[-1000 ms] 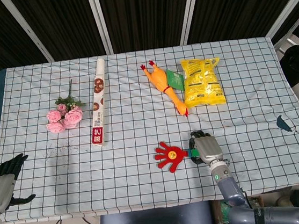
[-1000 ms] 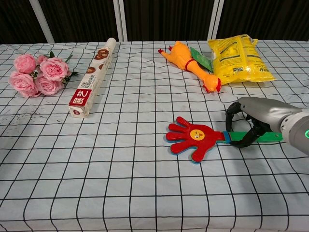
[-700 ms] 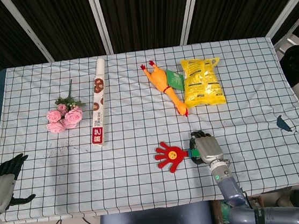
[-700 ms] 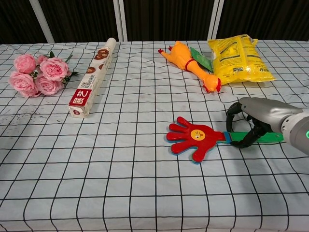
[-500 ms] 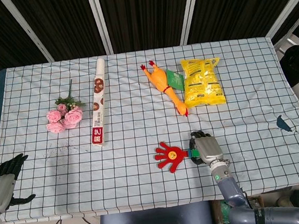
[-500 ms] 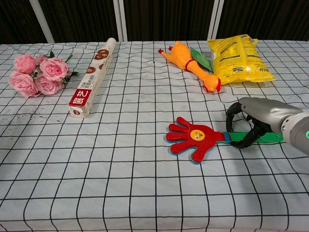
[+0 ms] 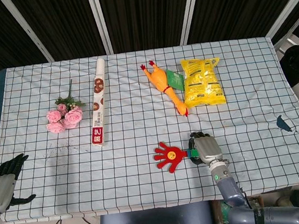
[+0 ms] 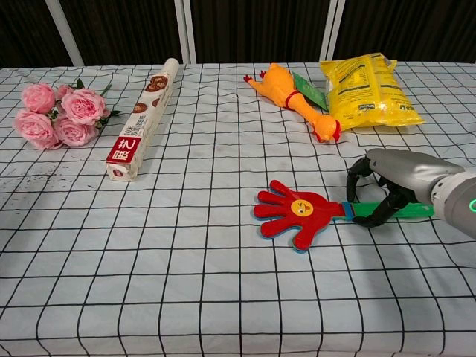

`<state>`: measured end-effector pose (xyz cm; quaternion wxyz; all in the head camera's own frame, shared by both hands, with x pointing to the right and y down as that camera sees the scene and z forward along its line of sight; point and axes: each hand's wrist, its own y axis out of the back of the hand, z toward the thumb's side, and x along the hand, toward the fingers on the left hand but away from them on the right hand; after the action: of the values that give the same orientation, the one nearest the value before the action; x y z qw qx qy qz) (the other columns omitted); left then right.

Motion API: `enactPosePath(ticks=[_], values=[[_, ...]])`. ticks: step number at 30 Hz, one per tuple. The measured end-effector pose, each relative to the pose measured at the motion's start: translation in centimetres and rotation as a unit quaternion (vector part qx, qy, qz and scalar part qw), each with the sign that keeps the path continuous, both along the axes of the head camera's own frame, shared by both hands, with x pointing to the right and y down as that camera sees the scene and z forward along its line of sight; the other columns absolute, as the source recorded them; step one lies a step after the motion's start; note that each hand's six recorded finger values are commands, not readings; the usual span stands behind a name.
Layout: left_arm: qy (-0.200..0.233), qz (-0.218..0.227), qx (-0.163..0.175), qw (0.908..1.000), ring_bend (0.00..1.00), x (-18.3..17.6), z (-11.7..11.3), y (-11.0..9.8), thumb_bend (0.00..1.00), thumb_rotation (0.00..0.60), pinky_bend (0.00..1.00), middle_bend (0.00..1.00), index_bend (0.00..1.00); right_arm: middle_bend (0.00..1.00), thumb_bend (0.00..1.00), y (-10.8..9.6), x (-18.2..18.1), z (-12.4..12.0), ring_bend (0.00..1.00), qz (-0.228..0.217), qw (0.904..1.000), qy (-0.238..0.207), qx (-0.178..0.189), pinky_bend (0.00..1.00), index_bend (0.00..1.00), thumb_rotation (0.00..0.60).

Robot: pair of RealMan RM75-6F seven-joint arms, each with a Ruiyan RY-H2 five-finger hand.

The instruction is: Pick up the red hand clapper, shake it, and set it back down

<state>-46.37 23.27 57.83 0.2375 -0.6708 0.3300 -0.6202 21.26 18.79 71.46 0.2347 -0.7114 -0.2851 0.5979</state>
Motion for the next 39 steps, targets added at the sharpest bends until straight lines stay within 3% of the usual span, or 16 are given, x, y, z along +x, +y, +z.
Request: enactPosePath(ticks=[6,10,22,32,39], values=[[0.001,0.000,-0.001,1.0000,0.00,0.0,0.0,0.0,0.00,0.600,0.00,0.00,0.00,0.32,0.39,-0.1,0.1,-0.2,0.26,0.002,1.0000,0.000,0.006,0.35,0.60,0.600],[0.001,-0.001,-0.001,1.0000,0.00,0.0,0.0,0.0,0.00,0.600,0.00,0.00,0.00,0.42,0.44,-0.3,0.2,-0.3,0.36,0.004,0.9999,-0.001,0.010,0.47,0.65,0.600],[0.003,-0.004,-0.007,1.0000,0.00,0.0,0.1,0.1,0.00,0.600,0.00,0.00,0.00,0.61,0.53,-0.4,0.2,-1.1,0.54,0.017,0.9995,-0.021,0.015,0.59,0.70,0.600],[0.007,-0.008,-0.009,0.9999,0.00,0.0,0.0,0.1,0.00,0.600,0.00,0.00,0.00,0.80,0.66,-0.8,0.2,-2.2,0.74,0.076,0.9941,-0.075,0.017,0.76,0.77,0.600],[0.009,-0.015,-0.012,0.9998,0.00,-0.1,0.1,0.2,0.00,0.600,0.00,0.00,0.00,0.86,0.76,-1.0,0.7,-3.2,0.80,0.130,0.9838,-0.122,0.016,0.81,0.84,0.600]])
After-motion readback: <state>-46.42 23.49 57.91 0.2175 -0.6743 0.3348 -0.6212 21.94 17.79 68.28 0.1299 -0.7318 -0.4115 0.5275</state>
